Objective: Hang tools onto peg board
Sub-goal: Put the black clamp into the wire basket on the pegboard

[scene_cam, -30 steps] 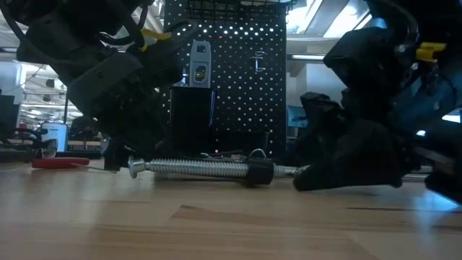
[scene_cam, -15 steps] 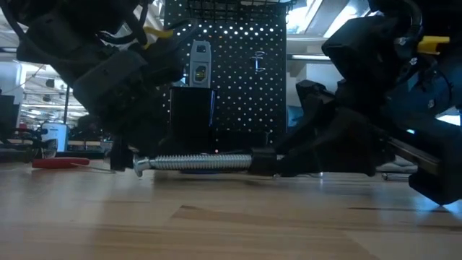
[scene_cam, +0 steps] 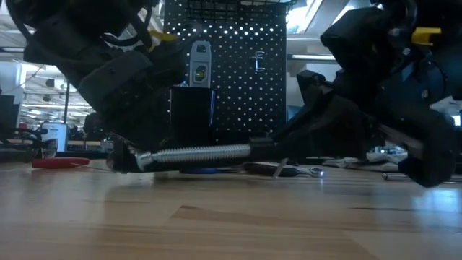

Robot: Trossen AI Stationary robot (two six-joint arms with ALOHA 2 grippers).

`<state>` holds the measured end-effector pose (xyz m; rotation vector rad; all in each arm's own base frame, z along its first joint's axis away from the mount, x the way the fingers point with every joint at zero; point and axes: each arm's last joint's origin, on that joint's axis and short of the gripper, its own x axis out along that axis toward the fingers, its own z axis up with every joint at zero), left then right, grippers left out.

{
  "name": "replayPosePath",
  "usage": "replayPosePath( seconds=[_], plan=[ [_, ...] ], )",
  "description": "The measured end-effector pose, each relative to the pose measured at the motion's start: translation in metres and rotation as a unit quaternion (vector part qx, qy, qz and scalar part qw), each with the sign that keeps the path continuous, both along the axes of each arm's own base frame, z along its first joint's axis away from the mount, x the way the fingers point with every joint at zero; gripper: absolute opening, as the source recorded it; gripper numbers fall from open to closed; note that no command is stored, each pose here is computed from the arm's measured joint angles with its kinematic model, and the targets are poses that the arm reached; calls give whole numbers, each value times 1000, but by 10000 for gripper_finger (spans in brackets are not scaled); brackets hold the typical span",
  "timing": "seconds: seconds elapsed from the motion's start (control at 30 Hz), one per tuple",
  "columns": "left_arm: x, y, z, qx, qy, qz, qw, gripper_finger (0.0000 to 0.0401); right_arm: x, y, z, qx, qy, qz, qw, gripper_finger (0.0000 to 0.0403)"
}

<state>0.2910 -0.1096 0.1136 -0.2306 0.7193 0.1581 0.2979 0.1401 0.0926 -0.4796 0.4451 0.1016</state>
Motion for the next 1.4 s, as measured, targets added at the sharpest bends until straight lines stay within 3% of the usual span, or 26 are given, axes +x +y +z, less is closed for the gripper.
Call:
replayPosePath(
  seconds=[0.2, 0.33, 0.57, 0.7, 1.07, 1.23, 1.4],
  plan=[
    [-4, -2, 19, -44, 1, -35, 998, 184, -5, -2, 17, 69, 15, -28, 997, 41],
    [-10, -11, 36, -43, -11, -60, 997, 176, -6, -4, 22, 105, 15, -68, 992, 41],
    [-4, -24, 47, 36, -44, -91, 994, 160, 10, -7, 31, 139, 46, -96, 985, 41],
    [3, -20, 42, 93, -39, -94, 990, 154, 13, -8, 34, 139, 50, -98, 984, 41],
    [13, -7, 9, 136, 13, -88, 987, 151, 14, -8, 35, 148, 52, -106, 982, 41],
    [19, -3, 7, 139, -3, -81, 987, 148, 14, -8, 35, 147, 51, -107, 982, 41],
    [22, -3, 8, 147, -18, -89, 985, 105, 14, -8, 35, 148, 50, -107, 982, 41]
  ],
)
